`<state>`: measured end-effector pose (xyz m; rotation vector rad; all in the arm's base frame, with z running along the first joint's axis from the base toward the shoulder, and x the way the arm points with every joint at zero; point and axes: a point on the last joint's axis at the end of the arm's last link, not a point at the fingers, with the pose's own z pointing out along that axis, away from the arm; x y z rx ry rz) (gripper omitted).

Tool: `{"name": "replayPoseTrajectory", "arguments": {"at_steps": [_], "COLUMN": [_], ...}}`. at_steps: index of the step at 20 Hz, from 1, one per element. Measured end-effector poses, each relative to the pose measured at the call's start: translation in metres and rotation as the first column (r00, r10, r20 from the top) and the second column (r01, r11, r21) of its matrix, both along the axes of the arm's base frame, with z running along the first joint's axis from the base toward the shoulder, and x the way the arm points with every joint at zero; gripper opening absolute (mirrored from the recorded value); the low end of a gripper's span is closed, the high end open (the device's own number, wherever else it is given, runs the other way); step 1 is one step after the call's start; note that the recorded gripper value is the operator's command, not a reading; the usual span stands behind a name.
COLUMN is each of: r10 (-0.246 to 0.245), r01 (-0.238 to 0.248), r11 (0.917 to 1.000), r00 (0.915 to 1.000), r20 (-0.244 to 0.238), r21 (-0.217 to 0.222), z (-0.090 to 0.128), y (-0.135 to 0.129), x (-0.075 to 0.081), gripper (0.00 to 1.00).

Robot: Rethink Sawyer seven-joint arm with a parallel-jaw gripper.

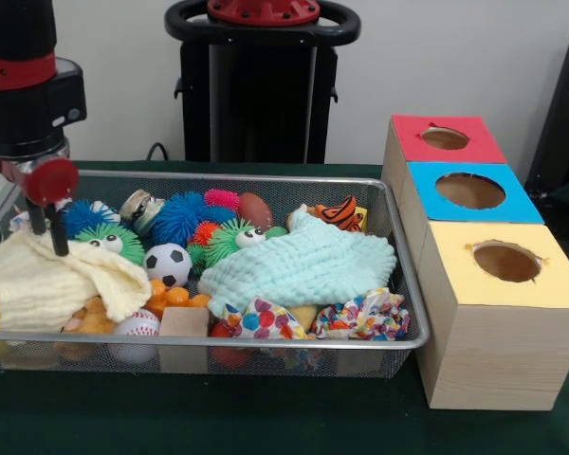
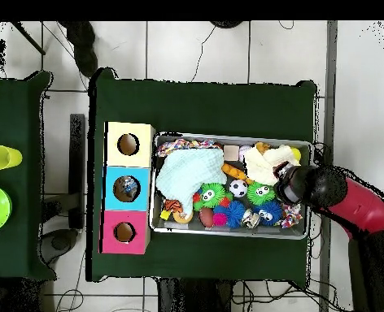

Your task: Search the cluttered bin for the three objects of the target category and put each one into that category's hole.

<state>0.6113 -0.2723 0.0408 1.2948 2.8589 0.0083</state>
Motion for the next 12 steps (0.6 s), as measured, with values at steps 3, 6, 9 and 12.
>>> {"name": "replayPoseTrajectory", "arguments": {"at_steps": [3, 6, 9, 12], "r10": [-0.03, -0.046, -0.031, -0.002], "r01": [0.03, 0.046, 0.032, 0.004], "r11": [0.9996, 0.9989, 0.9976, 0.9941], "r00": [0.9996, 0.9989, 0.9994, 0.9998], "r20": [0.003, 0.008, 0.013, 0.018], "r21": [0.002, -0.006, -0.061, -0.108], "z": [0.003, 0.005, 0.004, 0.003], "y": [-0.006, -0.012, -0.017, -0.017], "x": [0.0, 0.001, 0.001, 0.004], "gripper": [1.0, 1.0, 1.0, 1.0]}}
